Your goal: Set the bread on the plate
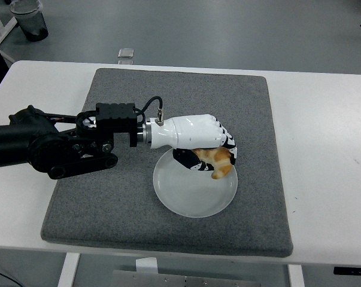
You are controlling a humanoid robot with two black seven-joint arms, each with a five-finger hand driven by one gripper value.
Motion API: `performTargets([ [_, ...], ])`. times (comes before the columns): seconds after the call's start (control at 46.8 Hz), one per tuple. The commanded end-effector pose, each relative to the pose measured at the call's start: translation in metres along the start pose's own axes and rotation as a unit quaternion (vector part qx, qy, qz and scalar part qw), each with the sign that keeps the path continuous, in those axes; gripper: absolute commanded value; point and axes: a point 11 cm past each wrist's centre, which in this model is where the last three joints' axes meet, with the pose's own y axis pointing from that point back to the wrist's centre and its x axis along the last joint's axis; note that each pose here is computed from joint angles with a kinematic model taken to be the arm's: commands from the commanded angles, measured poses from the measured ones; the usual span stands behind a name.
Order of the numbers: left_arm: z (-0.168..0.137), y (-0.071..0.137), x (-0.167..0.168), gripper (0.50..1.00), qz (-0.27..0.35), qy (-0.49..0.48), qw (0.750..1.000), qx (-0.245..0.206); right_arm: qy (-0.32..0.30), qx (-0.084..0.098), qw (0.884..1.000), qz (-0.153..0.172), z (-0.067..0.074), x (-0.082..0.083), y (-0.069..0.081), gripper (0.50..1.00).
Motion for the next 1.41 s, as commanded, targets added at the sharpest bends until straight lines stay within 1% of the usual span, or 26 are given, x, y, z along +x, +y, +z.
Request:
performTargets([
  [0.0, -0.001, 0.0, -0.009, 0.5, -0.002, 0.009, 1.0, 0.004, 0.0, 0.0, 1.0, 0.0, 0.0, 0.0, 0.0, 0.932],
  [0.214, 0.002, 0.005, -0.032, 0.5, -0.01, 0.032, 0.999, 0.005, 0.0, 0.0, 1.0, 0.0, 0.0, 0.0, 0.0, 0.932],
  [0.427, -0.001, 0.01, -0.045, 0.5, -0.005, 0.038, 0.999, 0.013, 0.0, 0.0, 1.0, -0.001, 0.0, 0.0, 0.0, 0.932],
  [0.855, -0.007, 0.013, -0.045, 0.5, 0.002, 0.046, 0.999, 0.025, 0.0, 0.0, 1.0, 0.0, 0.0, 0.0, 0.0, 0.93],
  [1.282, -0.008, 0.017, -0.057, 0.5, 0.002, 0.063, 0.997, 0.035, 0.0, 0.0, 1.0, 0.0, 0.0, 0.0, 0.0, 0.932],
  [1.346, -0.008, 0.017, -0.058, 0.516, 0.003, 0.066, 0.997, 0.036, 0.0, 0.0, 1.0, 0.0, 0.0, 0.0, 0.0, 0.93],
  [1.389, -0.008, 0.018, -0.06, 0.546, 0.002, 0.069, 0.997, 0.037, 0.0, 0.0, 1.0, 0.0, 0.0, 0.0, 0.0, 0.93],
])
